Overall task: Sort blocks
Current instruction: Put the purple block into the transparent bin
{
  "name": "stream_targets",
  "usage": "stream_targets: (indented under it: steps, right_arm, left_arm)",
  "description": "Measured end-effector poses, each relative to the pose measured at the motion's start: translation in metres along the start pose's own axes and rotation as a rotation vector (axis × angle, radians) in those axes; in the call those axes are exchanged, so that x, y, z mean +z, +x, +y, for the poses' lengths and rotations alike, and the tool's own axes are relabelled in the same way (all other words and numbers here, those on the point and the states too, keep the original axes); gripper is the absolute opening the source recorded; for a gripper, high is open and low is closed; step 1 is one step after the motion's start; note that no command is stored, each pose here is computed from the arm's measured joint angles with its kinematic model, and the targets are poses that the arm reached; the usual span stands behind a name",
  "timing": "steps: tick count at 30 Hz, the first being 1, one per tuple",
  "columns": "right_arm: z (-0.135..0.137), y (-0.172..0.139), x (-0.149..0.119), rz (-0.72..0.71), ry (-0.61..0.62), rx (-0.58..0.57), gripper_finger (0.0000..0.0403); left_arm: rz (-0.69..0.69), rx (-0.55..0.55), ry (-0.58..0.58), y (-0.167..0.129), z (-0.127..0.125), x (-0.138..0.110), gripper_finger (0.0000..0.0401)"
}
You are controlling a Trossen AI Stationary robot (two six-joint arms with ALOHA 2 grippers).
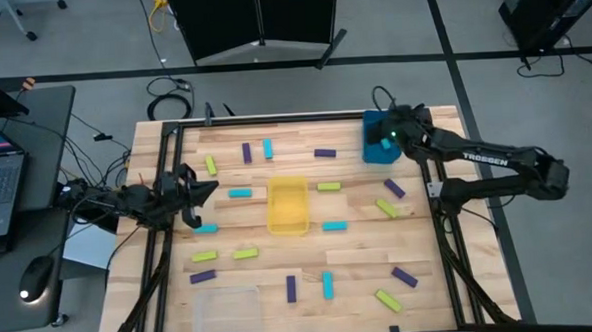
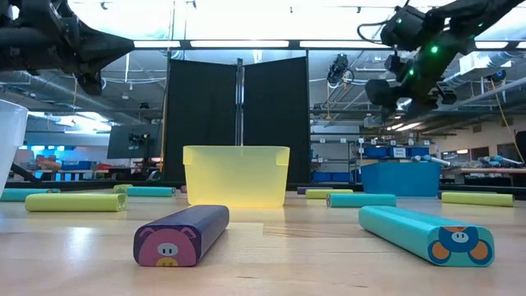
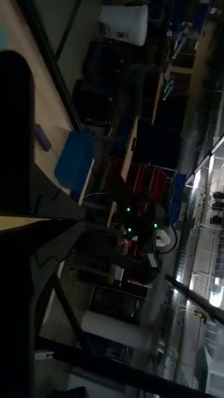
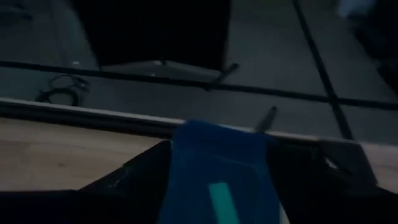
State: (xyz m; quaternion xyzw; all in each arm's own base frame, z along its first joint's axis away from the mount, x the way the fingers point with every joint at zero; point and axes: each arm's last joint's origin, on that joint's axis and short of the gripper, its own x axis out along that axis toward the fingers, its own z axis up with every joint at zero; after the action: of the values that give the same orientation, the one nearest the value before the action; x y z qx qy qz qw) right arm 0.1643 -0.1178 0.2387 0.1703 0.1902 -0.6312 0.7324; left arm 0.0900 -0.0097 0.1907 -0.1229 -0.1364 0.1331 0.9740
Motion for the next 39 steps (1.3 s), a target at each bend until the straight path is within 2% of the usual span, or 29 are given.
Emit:
stream_targets:
  steps: [3, 8, 12, 19, 28, 33, 39]
  right_arm:
    - [0.011, -0.013, 0.008, -0.078, -0.024, 0.137, 0.0282]
    - [0.031, -0.047, 0.020, -0.211, -0.099, 0.497, 0.0278]
    - [0.041, -0.065, 0.016, -0.242, -0.125, 0.634, 0.0268]
    - [0.053, -0.071, 0.005, -0.218, -0.184, 0.680, 0.0253]
    - [0.061, -0.066, -0.001, -0.172, -0.150, 0.679, 0.0240]
    - [0.064, -0.071, -0.006, -0.157, -0.155, 0.707, 0.0236]
    - [0.068, -0.081, -0.011, -0.159, -0.171, 0.749, 0.0233]
  left_arm:
    - [0.011, 0.072, -0.080, 0.000, 0.002, -0.002, 0.0023]
    - [0.074, 0.236, -0.148, 0.000, 0.008, -0.014, 0.0023]
    - [0.120, 0.385, -0.202, 0.001, 0.011, -0.017, 0.0024]
    - [0.181, 0.576, -0.199, 0.019, 0.013, -0.003, 0.0041]
    - [0.437, 0.735, -0.161, 0.079, 0.023, 0.016, 0.0121]
    - [0.568, 0.778, -0.130, 0.119, 0.042, 0.032, 0.0164]
    - [0.719, 0.837, -0.080, 0.162, 0.078, 0.042, 0.0201]
